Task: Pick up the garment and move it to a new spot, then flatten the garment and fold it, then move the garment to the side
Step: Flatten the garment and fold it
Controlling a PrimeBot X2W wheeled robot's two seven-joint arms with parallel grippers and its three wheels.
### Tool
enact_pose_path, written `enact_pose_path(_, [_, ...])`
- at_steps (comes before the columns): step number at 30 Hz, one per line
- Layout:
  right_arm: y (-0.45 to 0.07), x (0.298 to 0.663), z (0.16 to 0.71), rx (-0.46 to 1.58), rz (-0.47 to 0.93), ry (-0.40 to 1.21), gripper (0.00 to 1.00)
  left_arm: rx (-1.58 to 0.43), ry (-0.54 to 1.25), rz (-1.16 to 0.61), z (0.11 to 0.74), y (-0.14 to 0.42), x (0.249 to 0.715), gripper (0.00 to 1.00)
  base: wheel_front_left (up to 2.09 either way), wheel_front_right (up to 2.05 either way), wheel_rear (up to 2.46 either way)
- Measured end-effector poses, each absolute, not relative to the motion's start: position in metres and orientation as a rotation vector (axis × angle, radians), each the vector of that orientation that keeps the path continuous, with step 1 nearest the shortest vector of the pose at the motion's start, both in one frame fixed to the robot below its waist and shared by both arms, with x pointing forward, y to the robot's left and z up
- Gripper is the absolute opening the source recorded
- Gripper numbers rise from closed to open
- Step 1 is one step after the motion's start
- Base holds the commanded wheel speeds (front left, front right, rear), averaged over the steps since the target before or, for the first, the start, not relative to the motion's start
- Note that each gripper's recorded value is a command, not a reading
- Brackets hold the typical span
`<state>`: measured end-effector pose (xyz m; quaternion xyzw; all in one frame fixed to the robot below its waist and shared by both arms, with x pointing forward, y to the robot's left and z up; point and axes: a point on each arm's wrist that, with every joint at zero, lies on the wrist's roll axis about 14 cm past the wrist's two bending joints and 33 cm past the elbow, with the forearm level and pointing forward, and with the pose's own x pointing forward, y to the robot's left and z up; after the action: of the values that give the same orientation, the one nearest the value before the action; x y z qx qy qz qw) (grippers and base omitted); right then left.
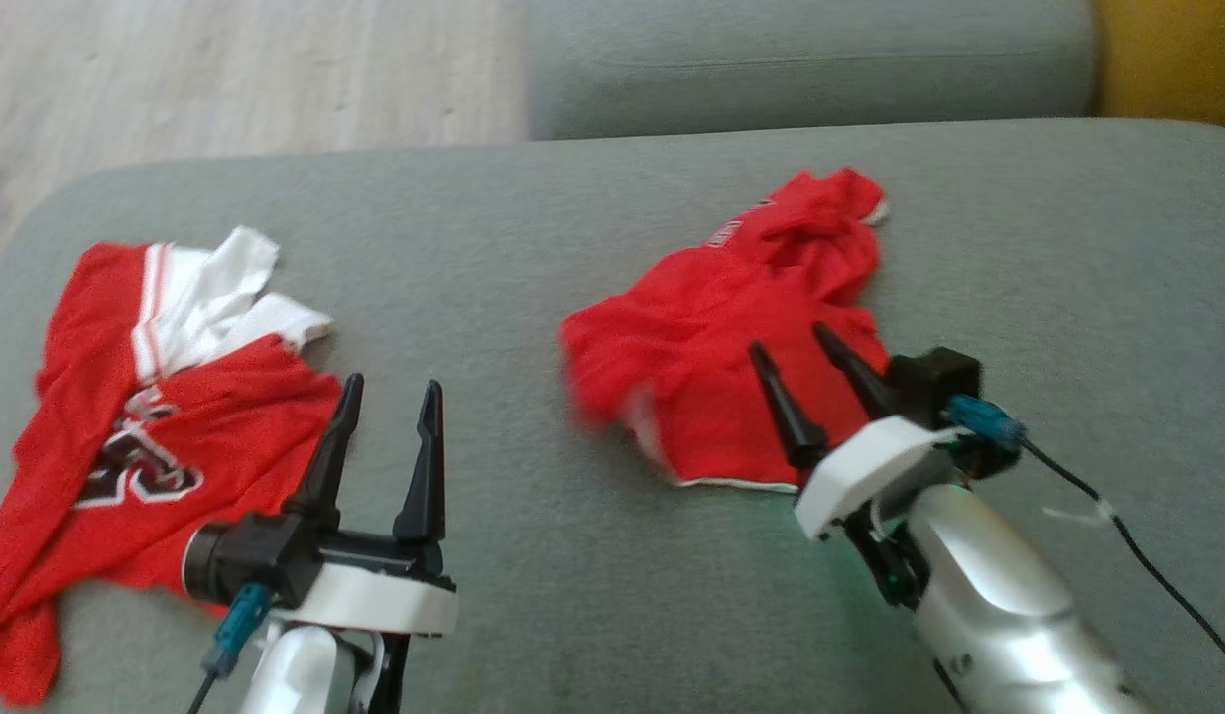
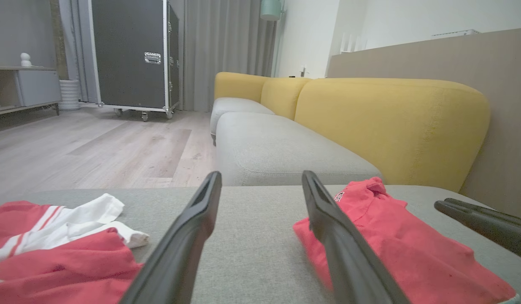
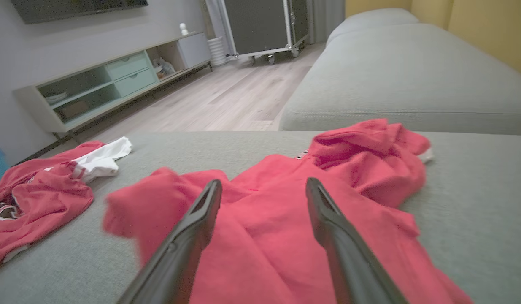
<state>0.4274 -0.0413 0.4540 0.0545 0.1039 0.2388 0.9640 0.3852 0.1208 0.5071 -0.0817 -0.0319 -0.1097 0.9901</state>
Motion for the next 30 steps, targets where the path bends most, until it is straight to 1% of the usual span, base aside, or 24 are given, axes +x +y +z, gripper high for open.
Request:
enact_pose_path(5, [-0.087,0.420,0.466,0.177,0.349,0.149,1.00,-0.169,-0.065,-0.270,0.509,0.103,0.386,1.00,0.00,0.00,0.00])
enact_pose_path(9, [-0.131,0.409,0.478,0.186,0.223,0.070,1.00,-0.171,-0.074,-0.298,0.512,0.092,0.388,1.00,0.00,0.00,0.00])
enact_pose_path(10, [-0.142,0.404,0.480,0.176,0.192,0.055,1.00,-0.172,-0.075,-0.304,0.513,0.090,0.389,1.00,0.00,0.00,0.00])
enact_pose_path(11, [-0.161,0.393,0.479,0.158,0.130,0.040,1.00,-0.173,-0.075,-0.312,0.513,0.088,0.388,1.00,0.00,0.00,0.00])
enact_pose_path(14, [-0.179,0.373,0.467,0.152,0.060,0.059,1.00,-0.181,-0.065,-0.316,0.510,0.086,0.387,1.00,0.00,0.00,0.00])
enact_pose_path(18, [-0.179,0.364,0.459,0.145,0.049,0.081,1.00,-0.181,-0.060,-0.318,0.508,0.085,0.387,1.00,0.00,0.00,0.00])
enact_pose_path(22, [-0.172,0.371,0.465,0.154,0.067,0.061,1.00,-0.181,-0.057,-0.307,0.507,0.089,0.386,1.00,0.00,0.00,0.00])
enact_pose_path(26, [-0.160,0.383,0.467,0.138,0.108,0.060,1.00,-0.180,-0.047,-0.285,0.503,0.096,0.384,1.00,0.00,0.00,0.00])
enact_pose_path(30, [-0.141,0.411,0.473,0.124,0.165,0.072,1.00,-0.178,-0.032,-0.257,0.497,0.106,0.382,1.00,0.00,0.00,0.00])
